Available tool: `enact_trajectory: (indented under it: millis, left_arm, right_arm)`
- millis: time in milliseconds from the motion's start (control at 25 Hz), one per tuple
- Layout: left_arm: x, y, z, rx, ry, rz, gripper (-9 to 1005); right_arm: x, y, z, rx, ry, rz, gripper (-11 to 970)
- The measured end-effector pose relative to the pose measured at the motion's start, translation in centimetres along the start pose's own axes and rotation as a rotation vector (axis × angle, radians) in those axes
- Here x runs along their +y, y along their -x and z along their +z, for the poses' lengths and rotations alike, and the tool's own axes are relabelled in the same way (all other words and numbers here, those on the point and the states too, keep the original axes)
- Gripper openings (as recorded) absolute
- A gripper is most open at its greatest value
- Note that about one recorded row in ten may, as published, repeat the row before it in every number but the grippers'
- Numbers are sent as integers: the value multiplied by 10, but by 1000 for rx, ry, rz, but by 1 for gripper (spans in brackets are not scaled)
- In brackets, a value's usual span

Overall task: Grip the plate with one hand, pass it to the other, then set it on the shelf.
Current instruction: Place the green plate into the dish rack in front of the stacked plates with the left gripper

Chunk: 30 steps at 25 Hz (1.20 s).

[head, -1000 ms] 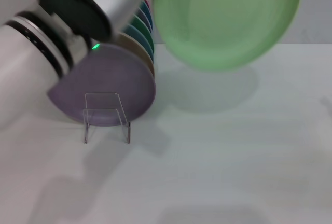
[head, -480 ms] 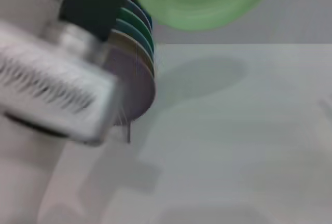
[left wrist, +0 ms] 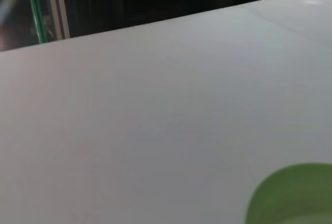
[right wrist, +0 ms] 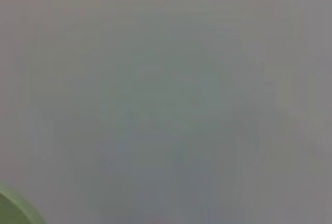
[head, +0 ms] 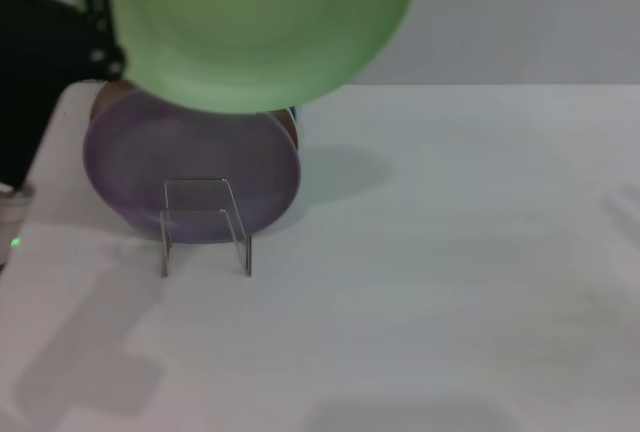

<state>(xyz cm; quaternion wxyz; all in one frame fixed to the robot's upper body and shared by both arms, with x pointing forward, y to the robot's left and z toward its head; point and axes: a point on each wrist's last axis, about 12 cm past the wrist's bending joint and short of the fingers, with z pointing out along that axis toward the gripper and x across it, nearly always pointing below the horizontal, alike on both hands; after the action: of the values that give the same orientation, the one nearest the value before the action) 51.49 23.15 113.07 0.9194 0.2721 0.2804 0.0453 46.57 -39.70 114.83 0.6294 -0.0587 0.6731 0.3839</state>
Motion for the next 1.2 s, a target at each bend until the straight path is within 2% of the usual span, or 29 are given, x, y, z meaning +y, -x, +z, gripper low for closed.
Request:
enact_trajectory:
  millis: [40, 80, 280, 880, 1200]
  left_arm:
    - [0, 0, 0, 0, 0, 0, 29]
    - [10, -8, -10, 9, -3, 3, 29]
    - [15, -15, -23, 54, -48, 23, 29]
    - [20, -26, -46, 161, -124, 59, 28]
    - [19, -28, -50, 180, -156, 63, 28]
  right_arm:
    - [0, 0, 1, 1, 4, 3, 555]
    - [1, 0, 1, 1, 7, 6, 556]
    - [2, -1, 0, 3, 17, 14, 558]
    - [5, -4, 2, 9, 50, 37, 564]
    - [7, -5, 4, 18, 72, 39, 567]
